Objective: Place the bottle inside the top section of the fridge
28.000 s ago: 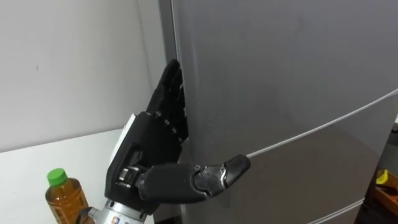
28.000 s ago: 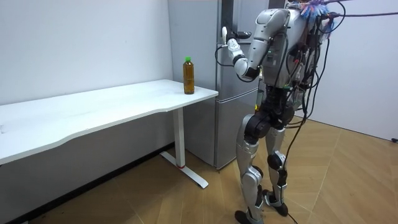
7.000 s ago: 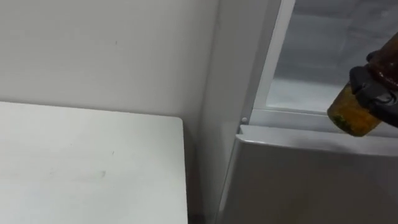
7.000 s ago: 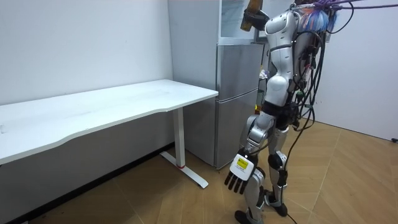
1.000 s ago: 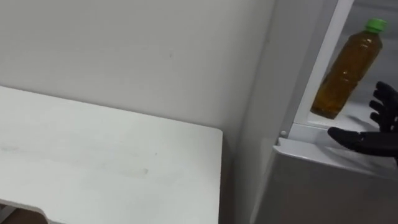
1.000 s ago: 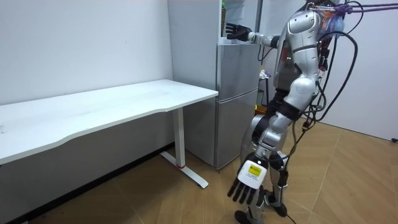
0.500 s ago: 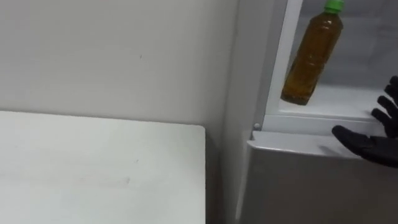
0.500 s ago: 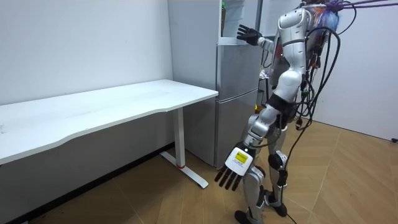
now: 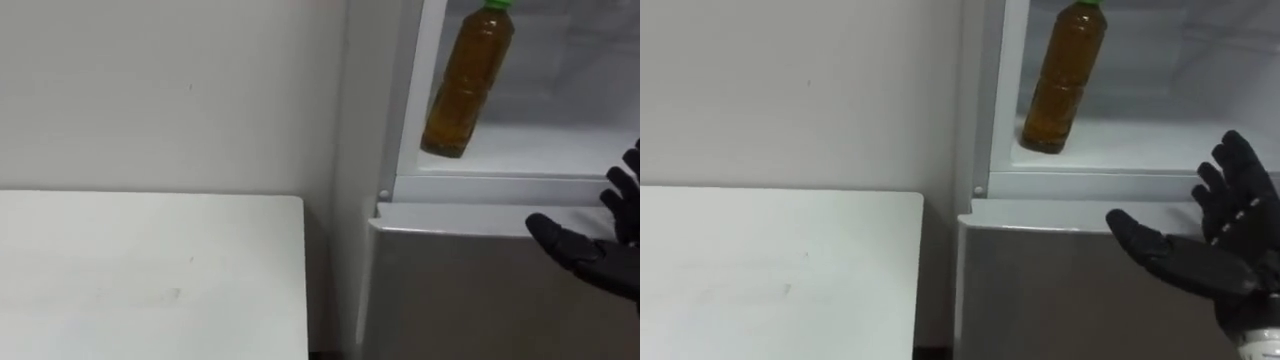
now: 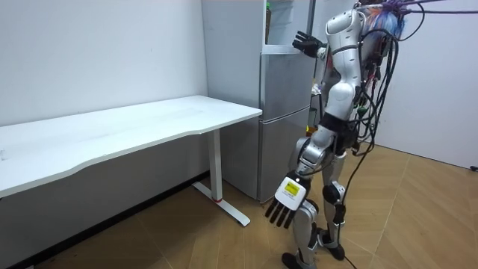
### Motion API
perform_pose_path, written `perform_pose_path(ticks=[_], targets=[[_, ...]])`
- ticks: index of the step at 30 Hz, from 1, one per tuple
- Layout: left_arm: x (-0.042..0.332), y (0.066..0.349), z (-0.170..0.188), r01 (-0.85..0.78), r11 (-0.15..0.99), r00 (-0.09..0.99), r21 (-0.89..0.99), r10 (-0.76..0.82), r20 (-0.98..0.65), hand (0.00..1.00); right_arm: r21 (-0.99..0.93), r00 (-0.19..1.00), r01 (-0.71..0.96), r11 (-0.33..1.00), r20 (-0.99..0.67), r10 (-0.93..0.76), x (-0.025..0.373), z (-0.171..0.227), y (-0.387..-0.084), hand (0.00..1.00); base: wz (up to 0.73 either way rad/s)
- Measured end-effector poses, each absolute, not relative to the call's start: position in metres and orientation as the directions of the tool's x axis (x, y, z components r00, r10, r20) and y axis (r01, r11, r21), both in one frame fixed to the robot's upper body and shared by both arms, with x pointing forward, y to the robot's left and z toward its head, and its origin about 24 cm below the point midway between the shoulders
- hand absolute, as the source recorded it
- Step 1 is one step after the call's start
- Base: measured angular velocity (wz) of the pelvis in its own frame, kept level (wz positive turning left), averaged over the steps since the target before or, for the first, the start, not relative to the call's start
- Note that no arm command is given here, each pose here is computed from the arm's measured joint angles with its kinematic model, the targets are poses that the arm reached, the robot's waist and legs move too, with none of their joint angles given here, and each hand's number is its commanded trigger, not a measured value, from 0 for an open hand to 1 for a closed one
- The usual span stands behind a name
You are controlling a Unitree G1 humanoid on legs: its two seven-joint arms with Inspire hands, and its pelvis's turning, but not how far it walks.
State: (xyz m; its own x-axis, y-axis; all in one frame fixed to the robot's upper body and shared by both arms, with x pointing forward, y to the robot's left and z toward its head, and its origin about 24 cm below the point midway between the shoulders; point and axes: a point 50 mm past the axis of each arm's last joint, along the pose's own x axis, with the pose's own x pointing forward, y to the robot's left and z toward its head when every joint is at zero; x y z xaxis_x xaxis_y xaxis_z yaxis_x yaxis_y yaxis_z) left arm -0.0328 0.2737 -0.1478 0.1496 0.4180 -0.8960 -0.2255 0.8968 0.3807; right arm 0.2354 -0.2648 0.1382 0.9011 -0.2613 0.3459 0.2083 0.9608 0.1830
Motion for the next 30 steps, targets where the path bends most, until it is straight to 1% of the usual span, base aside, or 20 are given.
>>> perform_pose_path(ticks=[3, 8, 12, 16, 18, 23, 27, 30], targets=[[-0.030, 0.271, -0.149, -0.223, 0.900, 0.164, 0.374, 0.412, -0.896, 0.00, 0.228, 0.894, 0.199, 0.953, 0.355, -0.272, 0.232, 0.136, -0.259, 0.00, -0.12], [-0.030, 0.257, -0.155, -0.221, 0.914, 0.155, 0.341, 0.378, -0.913, 0.00, 0.270, 0.895, 0.218, 0.938, 0.328, -0.303, 0.223, 0.124, -0.255, 0.00, -0.15], [-0.035, 0.254, -0.157, -0.220, 0.915, 0.142, 0.337, 0.372, -0.917, 0.00, 0.287, 0.896, 0.278, 0.917, 0.267, -0.355, 0.212, 0.108, -0.257, 0.00, -0.07], [-0.040, 0.254, -0.157, -0.216, 0.916, 0.144, 0.339, 0.373, -0.917, 0.00, 0.260, 0.861, 0.342, 0.903, 0.299, -0.412, 0.208, 0.109, -0.258, 0.00, -0.09], [-0.041, 0.252, -0.157, -0.207, 0.918, 0.147, 0.337, 0.370, -0.917, 0.00, 0.271, 0.847, 0.375, 0.886, 0.287, -0.447, 0.202, 0.104, -0.260, 0.00, -0.06], [-0.036, 0.248, -0.158, -0.178, 0.929, 0.169, 0.326, 0.355, -0.920, 0.00, 0.304, 0.812, 0.499, 0.811, 0.162, -0.560, 0.188, 0.077, -0.266, 0.00, 0.00], [-0.023, 0.246, -0.160, -0.161, 0.932, 0.200, 0.324, 0.352, -0.914, 0.00, 0.302, 0.758, 0.617, 0.727, 0.022, -0.652, 0.182, 0.049, -0.276, 0.00, -0.01], [-0.018, 0.246, -0.160, -0.165, 0.931, 0.212, 0.326, 0.356, -0.910, 0.00, 0.255, 0.717, 0.684, 0.683, -0.066, -0.694, 0.175, 0.027, -0.283, 0.00, -0.01]])
